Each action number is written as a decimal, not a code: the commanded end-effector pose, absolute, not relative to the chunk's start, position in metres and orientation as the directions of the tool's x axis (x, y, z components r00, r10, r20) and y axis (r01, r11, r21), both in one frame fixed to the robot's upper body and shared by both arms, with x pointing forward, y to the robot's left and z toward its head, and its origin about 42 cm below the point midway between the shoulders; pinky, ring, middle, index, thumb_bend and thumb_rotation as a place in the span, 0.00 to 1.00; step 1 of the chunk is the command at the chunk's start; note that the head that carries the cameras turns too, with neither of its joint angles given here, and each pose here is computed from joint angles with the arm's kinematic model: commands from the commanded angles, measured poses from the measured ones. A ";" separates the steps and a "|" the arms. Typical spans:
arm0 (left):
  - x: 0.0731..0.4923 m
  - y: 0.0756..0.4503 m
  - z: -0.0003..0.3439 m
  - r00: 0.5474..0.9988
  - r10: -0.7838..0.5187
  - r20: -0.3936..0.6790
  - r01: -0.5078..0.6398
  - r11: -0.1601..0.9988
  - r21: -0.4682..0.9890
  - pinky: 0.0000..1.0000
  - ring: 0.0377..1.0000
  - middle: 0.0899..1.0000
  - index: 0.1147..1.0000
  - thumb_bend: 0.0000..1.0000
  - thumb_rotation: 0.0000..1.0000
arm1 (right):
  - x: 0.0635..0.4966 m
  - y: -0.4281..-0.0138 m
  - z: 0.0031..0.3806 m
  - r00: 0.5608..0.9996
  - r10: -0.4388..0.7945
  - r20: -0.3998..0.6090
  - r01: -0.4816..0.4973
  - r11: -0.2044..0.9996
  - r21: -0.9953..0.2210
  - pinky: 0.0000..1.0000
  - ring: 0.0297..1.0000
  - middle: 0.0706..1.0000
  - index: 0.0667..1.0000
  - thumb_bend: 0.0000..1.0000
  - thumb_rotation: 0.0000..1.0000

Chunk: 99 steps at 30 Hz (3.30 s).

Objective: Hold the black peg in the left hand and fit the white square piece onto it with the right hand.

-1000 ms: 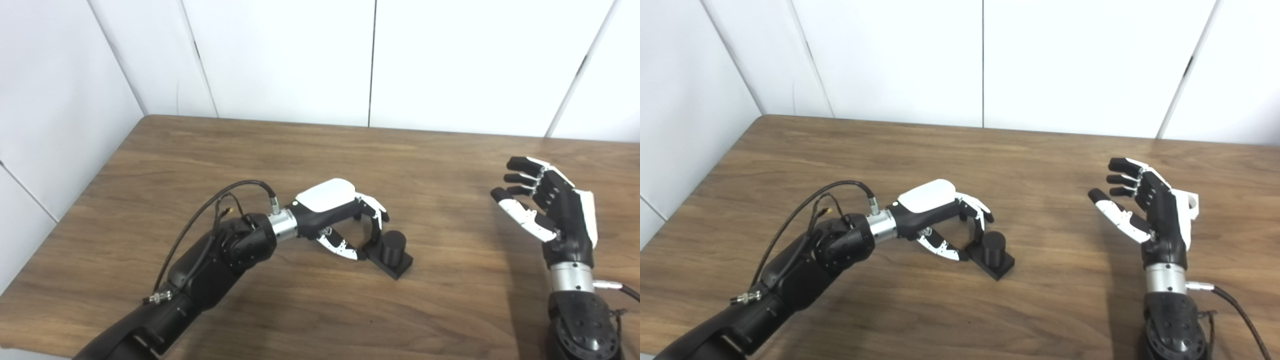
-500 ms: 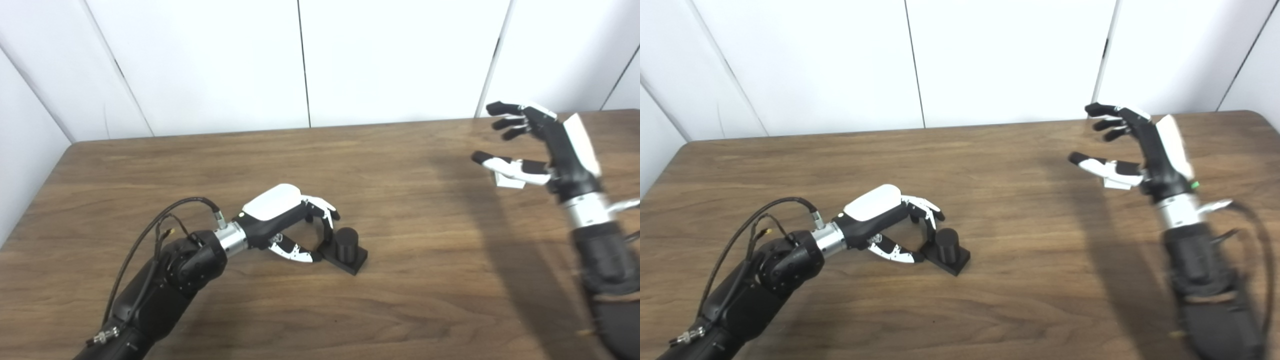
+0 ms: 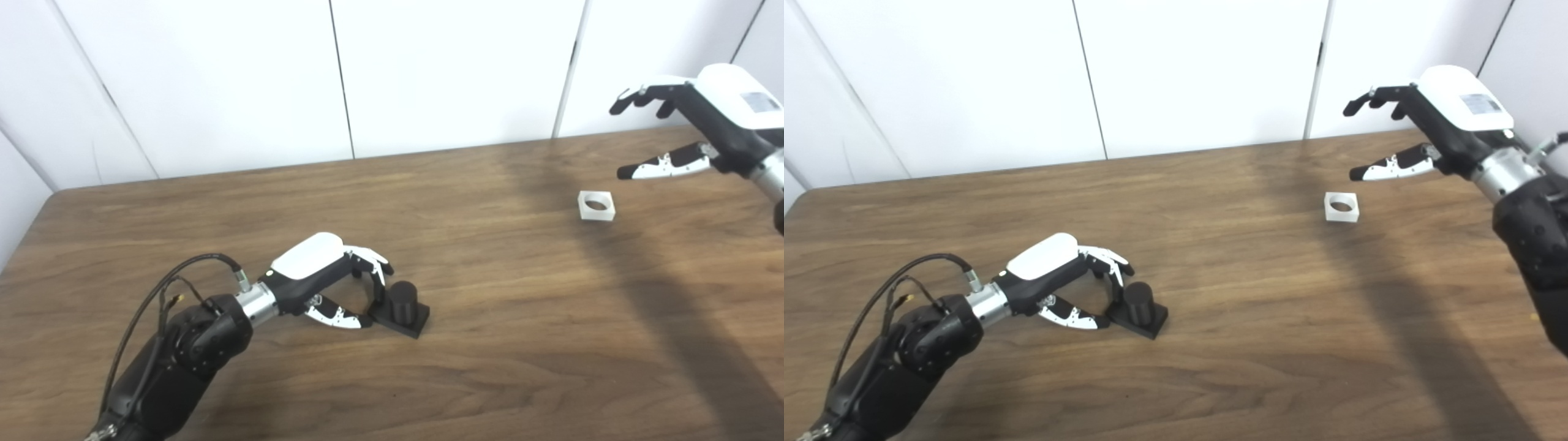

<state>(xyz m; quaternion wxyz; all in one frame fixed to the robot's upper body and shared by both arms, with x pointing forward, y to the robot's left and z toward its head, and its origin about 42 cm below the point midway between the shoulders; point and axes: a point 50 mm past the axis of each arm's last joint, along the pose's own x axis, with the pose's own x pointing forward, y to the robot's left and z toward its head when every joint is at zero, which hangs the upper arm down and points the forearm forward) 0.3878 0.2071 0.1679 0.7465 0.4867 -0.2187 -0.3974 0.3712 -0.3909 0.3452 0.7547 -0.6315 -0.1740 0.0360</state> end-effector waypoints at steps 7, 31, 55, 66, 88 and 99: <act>0.378 0.214 0.146 0.564 -0.810 -0.161 0.459 0.146 0.876 0.62 0.73 0.75 0.43 0.52 0.07 | 0.402 -0.408 0.382 0.974 0.201 0.107 0.096 0.064 -0.993 0.68 0.79 0.79 0.66 0.77 0.25; 0.379 0.214 0.142 0.560 -0.811 -0.167 0.458 0.136 0.878 0.62 0.74 0.75 0.43 0.52 0.07 | 0.471 -0.409 0.317 0.965 0.119 -0.232 -0.245 0.109 -0.963 0.72 0.87 0.86 0.74 0.82 0.32; 0.379 0.220 0.145 0.566 -0.807 -0.166 0.450 0.135 0.883 0.61 0.73 0.75 0.43 0.52 0.07 | 0.485 -0.413 0.268 0.957 0.055 -0.284 -0.289 0.147 -0.946 0.73 0.85 0.85 0.74 0.79 0.31; 0.379 0.219 0.146 0.562 -0.810 -0.166 0.446 0.128 0.886 0.62 0.73 0.75 0.43 0.52 0.07 | 0.483 -0.415 0.256 0.971 0.070 -0.227 -0.235 0.162 -0.958 0.72 0.83 0.81 0.68 0.77 0.25; 0.381 0.218 0.149 0.565 -0.809 -0.164 0.445 0.131 0.886 0.63 0.74 0.75 0.43 0.52 0.07 | 0.481 -0.412 0.246 0.969 0.095 -0.230 -0.242 0.147 -0.959 0.74 0.81 0.78 0.46 0.52 0.15; 0.381 0.217 0.149 0.561 -0.812 -0.158 0.446 0.135 0.885 0.61 0.73 0.75 0.43 0.52 0.07 | 0.479 -0.414 0.245 0.972 0.089 -0.218 -0.229 0.144 -0.963 0.75 0.82 0.78 0.45 0.52 0.15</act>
